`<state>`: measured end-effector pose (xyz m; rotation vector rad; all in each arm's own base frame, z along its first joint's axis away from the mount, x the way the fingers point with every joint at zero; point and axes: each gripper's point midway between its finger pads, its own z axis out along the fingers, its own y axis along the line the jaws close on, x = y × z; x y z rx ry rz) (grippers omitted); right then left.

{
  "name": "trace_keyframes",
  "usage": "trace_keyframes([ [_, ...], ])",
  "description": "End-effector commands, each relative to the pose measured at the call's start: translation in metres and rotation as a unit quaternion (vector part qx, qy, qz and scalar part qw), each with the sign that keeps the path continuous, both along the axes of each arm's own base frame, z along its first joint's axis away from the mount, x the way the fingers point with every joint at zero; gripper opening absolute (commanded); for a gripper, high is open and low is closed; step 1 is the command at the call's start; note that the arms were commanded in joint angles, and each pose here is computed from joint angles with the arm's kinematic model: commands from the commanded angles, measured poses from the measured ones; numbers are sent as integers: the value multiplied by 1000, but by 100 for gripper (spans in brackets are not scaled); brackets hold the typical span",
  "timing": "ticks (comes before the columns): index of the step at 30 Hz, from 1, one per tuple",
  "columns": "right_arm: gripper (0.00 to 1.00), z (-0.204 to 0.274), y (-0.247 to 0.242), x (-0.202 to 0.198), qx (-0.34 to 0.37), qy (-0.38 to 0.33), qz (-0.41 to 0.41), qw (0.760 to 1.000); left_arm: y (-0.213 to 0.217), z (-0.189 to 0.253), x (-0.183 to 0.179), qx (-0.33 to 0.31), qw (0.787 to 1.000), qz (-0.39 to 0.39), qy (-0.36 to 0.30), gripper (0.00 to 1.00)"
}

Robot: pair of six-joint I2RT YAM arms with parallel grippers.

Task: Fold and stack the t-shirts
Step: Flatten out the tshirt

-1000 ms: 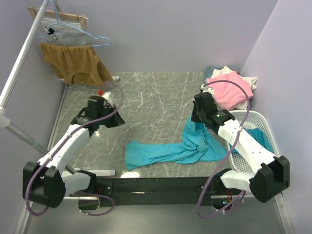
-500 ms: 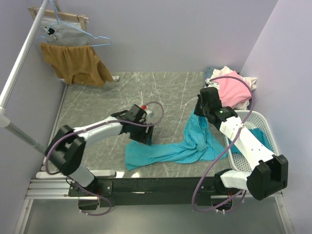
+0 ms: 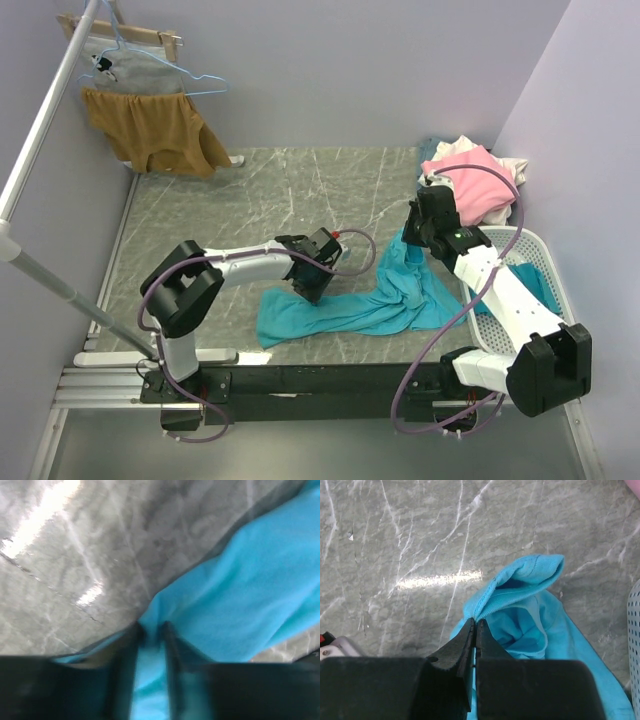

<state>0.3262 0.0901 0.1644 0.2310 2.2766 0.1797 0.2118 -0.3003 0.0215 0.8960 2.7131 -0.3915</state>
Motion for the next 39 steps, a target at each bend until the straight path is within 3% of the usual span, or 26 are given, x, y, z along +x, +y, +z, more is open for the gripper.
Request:
trace_keyframes([
  [1,0,14,0,3,12,-29,6,999,10,-16,2,53,998,-14,-16,1],
  [5,0,18,-3,1,12,-31,6,999,7,2,16,40,998,17,-53,1],
  [8,0,27,-11,-4,6,-43,-9,999,16,51,49,4,990,87,-115,1],
  [12,0,23,-30,-5,-12,-38,-46,998,71,138,98,-85,951,223,-196,1],
  [15,0,10,-34,4,-14,-20,-58,998,121,162,122,-104,915,307,-241,1],
  [19,0,-17,-28,27,-5,17,-71,997,153,145,133,-73,891,371,-250,1],
  [20,7,-14,-26,38,2,6,-79,997,162,141,136,-60,883,390,-255,1],
  [22,11,-29,-32,54,-9,10,-105,994,163,127,140,-60,876,406,-253,1],
  [23,28,-25,-32,67,-3,-5,-117,993,166,124,143,-60,872,415,-255,1],
  [24,38,-29,-34,73,-4,3,-121,993,167,119,147,-59,868,421,-257,1],
  [27,50,-41,-29,87,-7,22,-114,993,166,110,153,-55,871,419,-250,1],
  [31,53,-31,-10,81,23,6,-79,997,160,106,159,-56,876,411,-246,1],
  [39,53,-73,13,29,69,74,-13,995,155,90,162,-46,886,401,-229,1],
])
